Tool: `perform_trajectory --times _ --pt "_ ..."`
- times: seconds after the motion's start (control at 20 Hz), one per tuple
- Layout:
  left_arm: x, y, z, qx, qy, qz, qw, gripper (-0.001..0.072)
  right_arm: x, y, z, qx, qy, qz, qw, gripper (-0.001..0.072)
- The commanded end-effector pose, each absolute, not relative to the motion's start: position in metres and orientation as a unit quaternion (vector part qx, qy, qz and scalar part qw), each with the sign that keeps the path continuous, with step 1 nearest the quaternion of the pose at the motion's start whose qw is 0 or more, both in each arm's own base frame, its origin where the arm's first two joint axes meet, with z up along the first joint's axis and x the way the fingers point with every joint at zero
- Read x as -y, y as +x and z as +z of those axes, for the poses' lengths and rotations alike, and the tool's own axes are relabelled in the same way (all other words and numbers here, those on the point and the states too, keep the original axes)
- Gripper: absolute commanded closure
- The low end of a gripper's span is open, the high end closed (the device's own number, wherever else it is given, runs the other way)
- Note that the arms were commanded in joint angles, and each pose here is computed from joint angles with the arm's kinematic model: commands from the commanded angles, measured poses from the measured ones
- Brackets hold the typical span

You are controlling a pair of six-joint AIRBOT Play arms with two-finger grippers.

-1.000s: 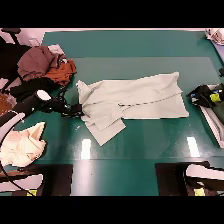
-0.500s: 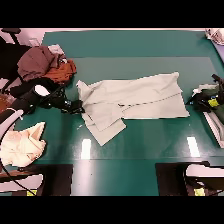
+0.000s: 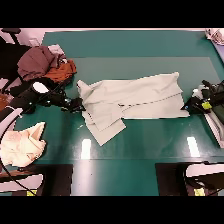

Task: Fold the shirts.

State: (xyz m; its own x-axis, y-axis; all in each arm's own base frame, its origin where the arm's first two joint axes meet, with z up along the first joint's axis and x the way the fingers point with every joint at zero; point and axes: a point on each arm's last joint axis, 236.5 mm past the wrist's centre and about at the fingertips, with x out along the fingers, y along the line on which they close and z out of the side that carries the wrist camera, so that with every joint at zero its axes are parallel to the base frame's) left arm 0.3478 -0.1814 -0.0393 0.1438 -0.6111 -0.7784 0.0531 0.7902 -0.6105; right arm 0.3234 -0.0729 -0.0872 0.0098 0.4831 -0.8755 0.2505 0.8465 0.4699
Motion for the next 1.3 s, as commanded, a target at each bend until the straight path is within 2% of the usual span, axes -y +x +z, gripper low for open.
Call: perform_trajectory --times 0.0,0.1,0.15,0.3,0.45,0.6,0.65,0.75,0.8,0.95,1.15,1.25 --pt "0.184 0.348 -0.036 -0.611 -0.238 -0.232 0.718 0.0678 0.045 0.327 -0.098 -0.716 0.232 0.115 0.648 0.0301" --pt "0.185 0.347 -0.036 -0.615 -0.245 -0.227 0.714 0.0678 0.024 0.327 -0.096 -0.725 0.211 0.137 0.641 0.0663" --pt "0.187 0.345 -0.034 -0.618 -0.250 -0.231 0.709 0.0678 0.019 0.329 -0.093 -0.723 0.202 0.143 0.644 0.0685" --pt "0.203 0.337 -0.013 -0.624 -0.283 -0.258 0.681 0.0678 0.010 0.334 -0.061 -0.701 0.192 0.152 0.670 0.0688" --pt "0.201 0.345 0.027 -0.603 -0.307 -0.256 0.691 0.0678 0.012 0.342 0.006 -0.630 0.221 0.152 0.729 0.0689" --pt "0.171 0.380 0.121 -0.506 -0.381 -0.240 0.736 0.0679 0.008 0.380 0.140 -0.433 0.313 0.194 0.823 0.0692" --pt "0.155 0.391 0.157 -0.466 -0.398 -0.232 0.755 0.0679 0.006 0.387 0.195 -0.361 0.317 0.217 0.850 0.0693" --pt "0.126 0.410 0.232 -0.384 -0.435 -0.211 0.786 0.0679 0.015 0.394 0.293 -0.238 0.262 0.211 0.911 0.0693" --pt "0.118 0.415 0.272 -0.344 -0.447 -0.216 0.797 0.0679 0.019 0.393 0.325 -0.205 0.224 0.197 0.932 0.0693" --pt "0.116 0.406 0.388 -0.230 -0.456 -0.262 0.819 0.0679 -0.004 0.375 0.414 -0.137 0.149 0.223 0.953 0.0693" --pt "0.123 0.354 0.495 -0.139 -0.433 -0.305 0.837 0.0679 -0.026 0.344 0.472 -0.105 0.048 0.228 0.967 0.0693" --pt "0.103 0.352 0.496 -0.131 -0.401 -0.248 0.872 0.0679 -0.011 0.342 0.477 -0.092 0.058 0.184 0.977 0.0693"
